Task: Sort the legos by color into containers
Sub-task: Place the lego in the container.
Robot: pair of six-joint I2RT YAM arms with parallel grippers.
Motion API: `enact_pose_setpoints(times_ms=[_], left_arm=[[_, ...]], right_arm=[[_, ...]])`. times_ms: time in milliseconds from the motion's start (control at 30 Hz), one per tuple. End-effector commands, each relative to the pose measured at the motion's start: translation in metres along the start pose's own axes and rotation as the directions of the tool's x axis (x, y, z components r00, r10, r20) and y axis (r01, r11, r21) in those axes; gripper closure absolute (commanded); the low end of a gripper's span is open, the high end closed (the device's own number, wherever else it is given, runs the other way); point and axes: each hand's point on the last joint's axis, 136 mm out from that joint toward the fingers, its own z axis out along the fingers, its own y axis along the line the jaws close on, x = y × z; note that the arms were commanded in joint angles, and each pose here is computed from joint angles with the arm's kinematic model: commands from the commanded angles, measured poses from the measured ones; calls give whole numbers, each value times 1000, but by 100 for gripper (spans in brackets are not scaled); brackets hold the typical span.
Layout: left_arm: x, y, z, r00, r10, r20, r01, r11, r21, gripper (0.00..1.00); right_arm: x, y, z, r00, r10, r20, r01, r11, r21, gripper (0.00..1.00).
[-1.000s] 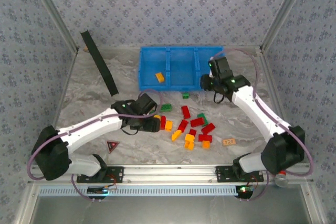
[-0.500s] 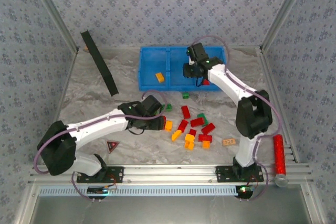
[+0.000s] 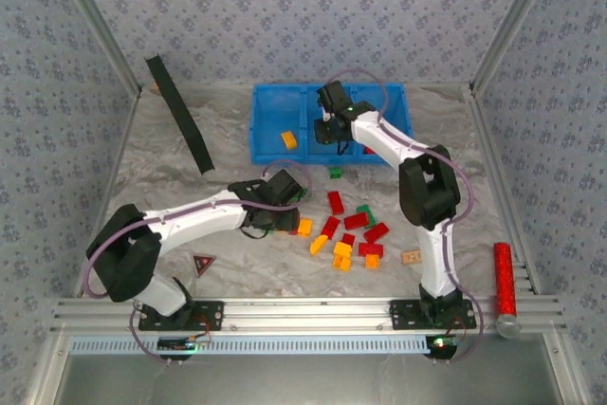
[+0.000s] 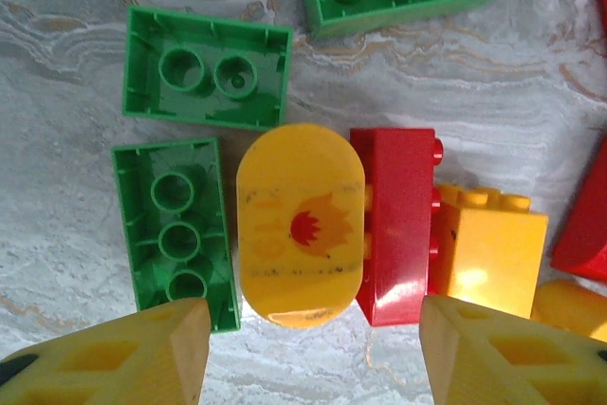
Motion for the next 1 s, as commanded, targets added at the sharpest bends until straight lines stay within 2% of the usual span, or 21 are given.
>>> enact_pose_setpoints(times_ms=[0,200,433,700,967], left_arm=[[-14,-2,-2,999,8,34,-6,999,-39,40],[-15,0,7,1000,17,22,-16,997,-70,40],[-15,9,12,1000,8,21,-6,994,-112,40],[-11,11,23,1000,26,-9,-27,990,-142,41],[-6,16,33,999,17,-35,-23,985,-173,48]], right_arm=[[6,-2,9,999,-6,-35,6,1000,11,65],[17,2,15,998,-5,-66,4,1000,-9,56],[9,8,-4,999,-20,-32,19,999,-29,41],[13,0,-45,1000,-17,8,17,1000,-11,39],[34,-12,-95,999,-1,46,1,1000,-1,39]])
